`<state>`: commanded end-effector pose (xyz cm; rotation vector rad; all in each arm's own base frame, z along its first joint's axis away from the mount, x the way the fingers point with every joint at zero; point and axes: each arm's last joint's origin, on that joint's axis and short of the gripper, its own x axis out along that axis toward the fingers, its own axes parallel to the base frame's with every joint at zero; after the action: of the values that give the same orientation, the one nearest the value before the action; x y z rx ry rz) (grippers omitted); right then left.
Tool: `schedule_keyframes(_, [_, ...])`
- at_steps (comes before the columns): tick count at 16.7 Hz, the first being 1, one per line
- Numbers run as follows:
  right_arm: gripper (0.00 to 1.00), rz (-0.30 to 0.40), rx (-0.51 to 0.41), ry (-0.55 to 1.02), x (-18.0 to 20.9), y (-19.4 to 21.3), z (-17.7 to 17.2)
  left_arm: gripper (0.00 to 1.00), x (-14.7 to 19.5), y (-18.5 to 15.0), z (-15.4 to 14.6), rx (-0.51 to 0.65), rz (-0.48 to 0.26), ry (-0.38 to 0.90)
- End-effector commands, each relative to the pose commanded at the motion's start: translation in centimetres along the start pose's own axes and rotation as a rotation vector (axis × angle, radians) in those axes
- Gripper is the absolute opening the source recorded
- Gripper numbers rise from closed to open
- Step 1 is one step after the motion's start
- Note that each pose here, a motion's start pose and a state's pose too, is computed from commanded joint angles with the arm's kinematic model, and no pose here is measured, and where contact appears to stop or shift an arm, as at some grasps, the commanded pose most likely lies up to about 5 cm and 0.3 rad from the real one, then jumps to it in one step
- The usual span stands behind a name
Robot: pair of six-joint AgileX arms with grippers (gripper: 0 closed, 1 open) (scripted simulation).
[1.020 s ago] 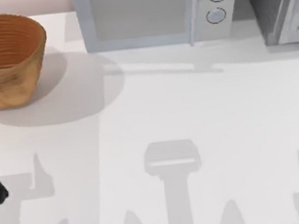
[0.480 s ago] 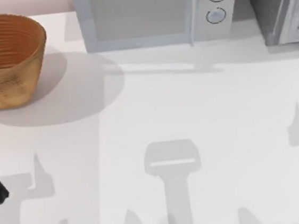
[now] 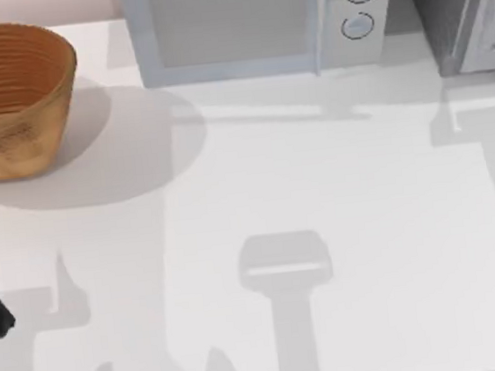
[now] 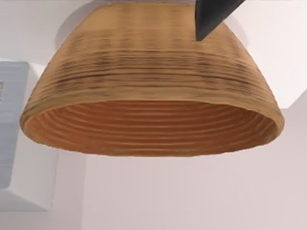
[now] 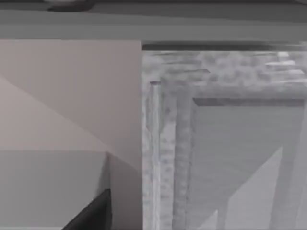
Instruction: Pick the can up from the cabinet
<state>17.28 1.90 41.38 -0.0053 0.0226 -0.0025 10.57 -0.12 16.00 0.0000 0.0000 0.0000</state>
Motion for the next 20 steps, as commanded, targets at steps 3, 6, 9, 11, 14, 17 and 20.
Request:
schedule_keyframes(3, [1.00, 0.005, 0.001, -0.006, 3.0, 1.0, 4.5, 1.00, 0.0, 0.0, 0.0, 0.000, 0.000, 0.000])
schedule_keyframes(6, [1.00, 0.006, 0.003, -0.015, 5.7, 1.9, 7.7, 1.00, 0.0, 0.0, 0.0, 0.000, 0.000, 0.000])
schedule_keyframes(9, [1.00, 0.004, 0.005, -0.022, 7.5, 2.6, 9.4, 1.00, 0.0, 0.0, 0.0, 0.000, 0.000, 0.000])
schedule_keyframes(11, [1.00, 0.003, 0.005, -0.023, 8.0, 2.8, 9.8, 1.00, 0.0, 0.0, 0.0, 0.000, 0.000, 0.000])
schedule_keyframes(14, [1.00, 0.003, 0.005, -0.023, 8.1, 2.8, 9.8, 1.00, 0.0, 0.0, 0.0, 0.000, 0.000, 0.000])
schedule_keyframes(17, [1.00, -0.001, 0.006, -0.026, 8.1, 2.7, 9.8, 1.00, 0.0, 0.0, 0.0, 0.000, 0.000, 0.000])
schedule_keyframes(20, [1.00, -0.007, 0.007, -0.031, 9.4, 4.3, 9.3, 1.00, 0.0, 0.0, 0.0, 0.000, 0.000, 0.000])
